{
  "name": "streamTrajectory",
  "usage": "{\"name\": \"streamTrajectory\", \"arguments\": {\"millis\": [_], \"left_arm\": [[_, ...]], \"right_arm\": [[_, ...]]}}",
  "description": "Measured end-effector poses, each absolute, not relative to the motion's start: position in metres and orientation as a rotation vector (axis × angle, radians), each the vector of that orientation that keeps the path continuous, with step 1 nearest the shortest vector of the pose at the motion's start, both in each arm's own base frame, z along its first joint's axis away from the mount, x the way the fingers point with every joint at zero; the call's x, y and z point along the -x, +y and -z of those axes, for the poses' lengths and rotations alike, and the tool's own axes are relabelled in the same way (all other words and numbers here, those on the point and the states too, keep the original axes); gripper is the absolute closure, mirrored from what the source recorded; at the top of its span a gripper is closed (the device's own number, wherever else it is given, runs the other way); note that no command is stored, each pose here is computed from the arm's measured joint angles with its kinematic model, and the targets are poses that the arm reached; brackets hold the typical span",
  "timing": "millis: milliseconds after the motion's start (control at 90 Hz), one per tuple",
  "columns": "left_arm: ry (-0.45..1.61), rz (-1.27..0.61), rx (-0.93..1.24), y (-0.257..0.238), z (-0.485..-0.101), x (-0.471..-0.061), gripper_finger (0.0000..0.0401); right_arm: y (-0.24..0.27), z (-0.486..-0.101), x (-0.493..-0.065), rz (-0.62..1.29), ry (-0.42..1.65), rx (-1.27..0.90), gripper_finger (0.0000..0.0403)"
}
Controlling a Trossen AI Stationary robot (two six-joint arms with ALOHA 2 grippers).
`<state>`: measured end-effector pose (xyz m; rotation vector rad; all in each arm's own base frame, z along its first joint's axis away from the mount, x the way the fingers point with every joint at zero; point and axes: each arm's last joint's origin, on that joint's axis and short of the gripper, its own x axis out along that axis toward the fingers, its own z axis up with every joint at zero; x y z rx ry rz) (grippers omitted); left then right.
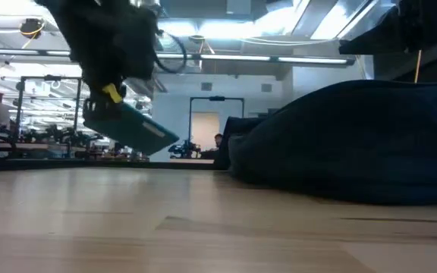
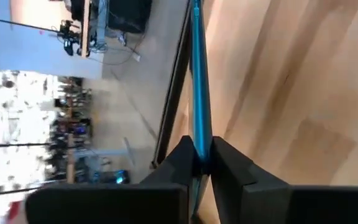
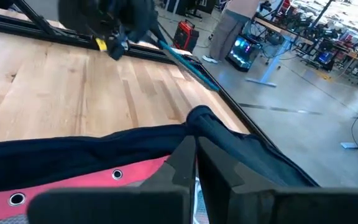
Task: Unpack backpack
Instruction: Remove the blue tablet from the blue backpack
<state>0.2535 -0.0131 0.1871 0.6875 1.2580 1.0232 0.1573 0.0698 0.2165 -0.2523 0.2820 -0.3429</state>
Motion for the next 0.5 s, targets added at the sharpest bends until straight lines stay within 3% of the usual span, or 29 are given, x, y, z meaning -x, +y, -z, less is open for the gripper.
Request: {"name": "streamTrajectory", "arguments": {"millis": [500], "left_arm": [[1.402,-1.233,-0.641,0.028,-0.128,-0.266,0.0385]], "right_arm": [[0.073,-0.208,-0.163,0.345,0.322,0.282,0.0403]]}}
